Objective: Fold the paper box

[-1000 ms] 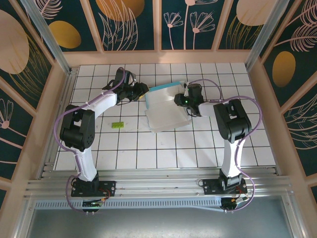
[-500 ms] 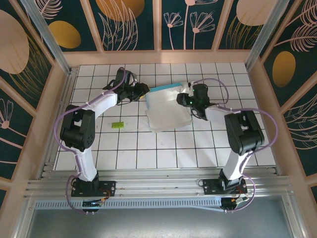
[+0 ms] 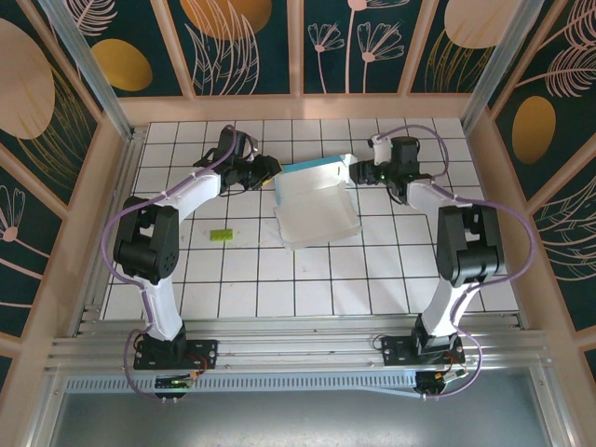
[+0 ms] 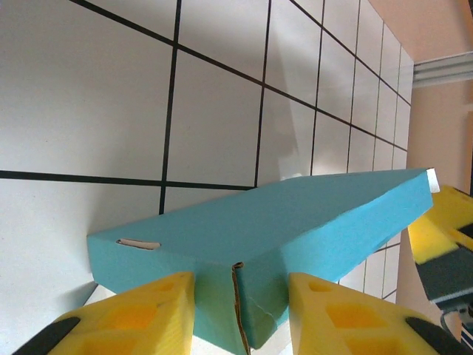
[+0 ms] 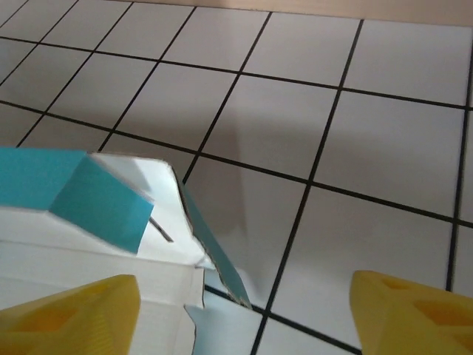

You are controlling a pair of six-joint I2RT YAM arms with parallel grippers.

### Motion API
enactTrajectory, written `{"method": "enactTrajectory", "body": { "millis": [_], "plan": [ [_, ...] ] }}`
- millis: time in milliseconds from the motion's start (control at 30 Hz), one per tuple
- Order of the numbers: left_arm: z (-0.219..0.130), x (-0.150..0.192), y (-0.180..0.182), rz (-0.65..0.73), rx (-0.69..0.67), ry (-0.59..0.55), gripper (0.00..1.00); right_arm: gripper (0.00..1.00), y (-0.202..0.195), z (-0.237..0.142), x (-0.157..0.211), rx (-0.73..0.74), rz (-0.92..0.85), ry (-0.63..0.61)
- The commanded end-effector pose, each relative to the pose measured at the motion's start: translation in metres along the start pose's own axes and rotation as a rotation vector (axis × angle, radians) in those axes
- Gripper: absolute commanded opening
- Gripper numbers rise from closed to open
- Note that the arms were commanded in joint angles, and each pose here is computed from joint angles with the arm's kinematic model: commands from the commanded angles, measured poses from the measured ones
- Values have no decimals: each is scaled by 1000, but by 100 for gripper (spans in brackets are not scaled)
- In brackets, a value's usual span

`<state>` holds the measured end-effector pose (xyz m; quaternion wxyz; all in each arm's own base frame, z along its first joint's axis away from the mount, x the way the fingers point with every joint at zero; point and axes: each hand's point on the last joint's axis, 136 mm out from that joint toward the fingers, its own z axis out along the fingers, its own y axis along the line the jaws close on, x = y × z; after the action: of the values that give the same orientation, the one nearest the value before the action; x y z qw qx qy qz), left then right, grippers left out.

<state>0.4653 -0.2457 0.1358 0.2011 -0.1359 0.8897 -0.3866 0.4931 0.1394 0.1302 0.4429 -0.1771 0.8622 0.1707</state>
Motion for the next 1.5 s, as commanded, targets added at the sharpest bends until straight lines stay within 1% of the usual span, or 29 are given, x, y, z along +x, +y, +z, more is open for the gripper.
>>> {"method": "enactTrajectory", "body": {
  "millis": [0, 100, 167, 300, 467, 600, 767, 967, 1233, 1400, 1467],
  "plan": [
    [4, 1, 2, -3, -22, 16, 36, 68, 11, 15, 6, -92, -89, 36],
    [3, 1, 1, -1, -21, 13, 36, 61, 8, 25, 5, -93, -77, 43],
    [3, 0, 0, 1, -19, 13, 36, 54, 7, 30, 5, -87, -61, 54],
    [4, 0, -1, 5, -18, 16, 36, 36, 8, 33, 15, -84, -26, 80],
    [7, 3, -1, 5, -15, 27, 36, 24, 17, 27, 23, -67, 14, 77],
    [11, 8, -3, 12, -11, 41, 36, 16, 24, 19, 24, -67, 112, 83],
    [13, 13, -6, 11, 3, 47, 36, 17, 39, 14, 26, -69, 230, 107],
    [11, 17, -10, 13, 9, 41, 36, 14, 59, 11, 26, -55, 215, 111],
    [9, 18, -16, 36, 9, 32, 35, 13, 64, 14, 22, -51, 312, 142],
    [11, 21, -17, 38, 12, 35, 35, 13, 75, 18, 21, -84, 419, 146],
    [12, 22, -18, 44, 10, 37, 35, 13, 79, 21, 22, -87, 402, 136]
  ]
}}
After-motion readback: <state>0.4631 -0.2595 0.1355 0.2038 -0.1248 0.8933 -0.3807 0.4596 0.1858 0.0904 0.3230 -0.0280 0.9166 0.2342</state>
